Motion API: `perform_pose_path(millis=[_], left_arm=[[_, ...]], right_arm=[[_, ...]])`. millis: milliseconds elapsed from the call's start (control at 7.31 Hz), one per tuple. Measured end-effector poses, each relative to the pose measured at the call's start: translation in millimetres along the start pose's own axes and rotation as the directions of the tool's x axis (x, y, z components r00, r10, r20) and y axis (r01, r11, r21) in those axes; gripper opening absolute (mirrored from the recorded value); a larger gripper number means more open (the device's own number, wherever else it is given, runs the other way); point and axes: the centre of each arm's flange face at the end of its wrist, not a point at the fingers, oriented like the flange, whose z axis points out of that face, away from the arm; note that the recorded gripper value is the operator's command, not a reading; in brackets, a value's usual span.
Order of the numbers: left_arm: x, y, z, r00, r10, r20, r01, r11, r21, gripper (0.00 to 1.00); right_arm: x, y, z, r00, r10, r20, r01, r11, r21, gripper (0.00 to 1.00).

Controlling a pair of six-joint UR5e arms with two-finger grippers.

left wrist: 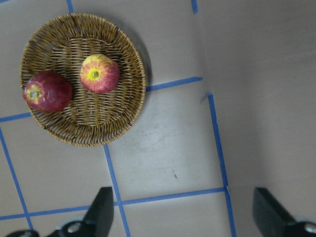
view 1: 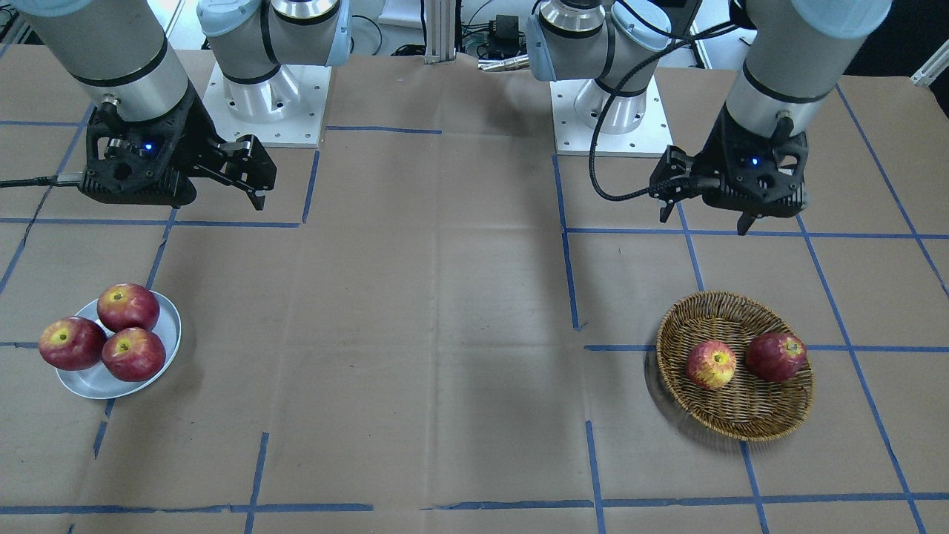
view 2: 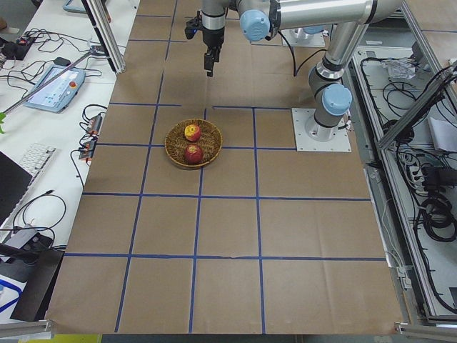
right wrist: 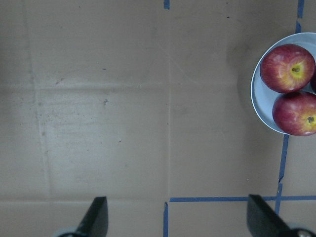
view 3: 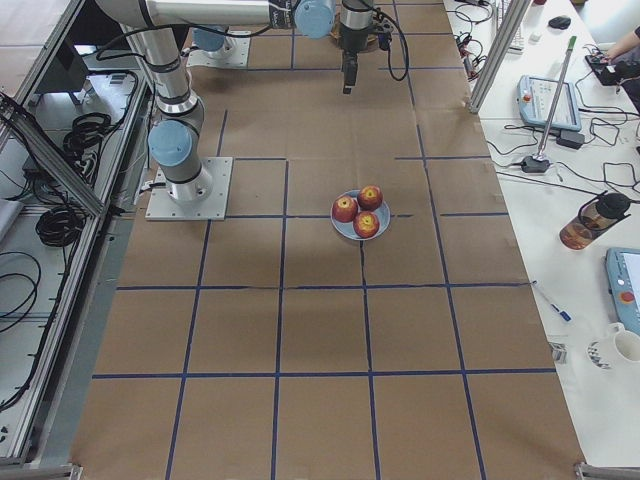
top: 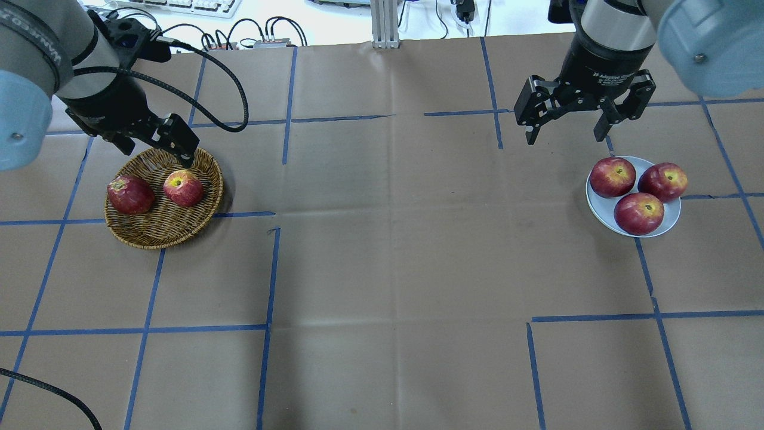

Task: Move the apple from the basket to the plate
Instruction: 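Lower the left gripper into the basket over the yellow-red apple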

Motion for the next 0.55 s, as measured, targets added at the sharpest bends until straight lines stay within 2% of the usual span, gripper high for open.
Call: perform_pose_path(millis=[274,547], left_arm=[[-37.3,-16.3,58.6,0.998,0.057,-0.013,-0.057,0.998,-0.003,0.99],[-75.1,-36.3,111.9,0.994,0.106,-0.035,-0.106,0.994,0.018,0.99]], right_arm=[[0.0,0.0,-0.1,1.0,0.0,0.0,0.0,1.0,0.0,1.0],[0.0,0.0,-0.1,1.0,0.0,0.0,0.0,1.0,0.0,1.0]])
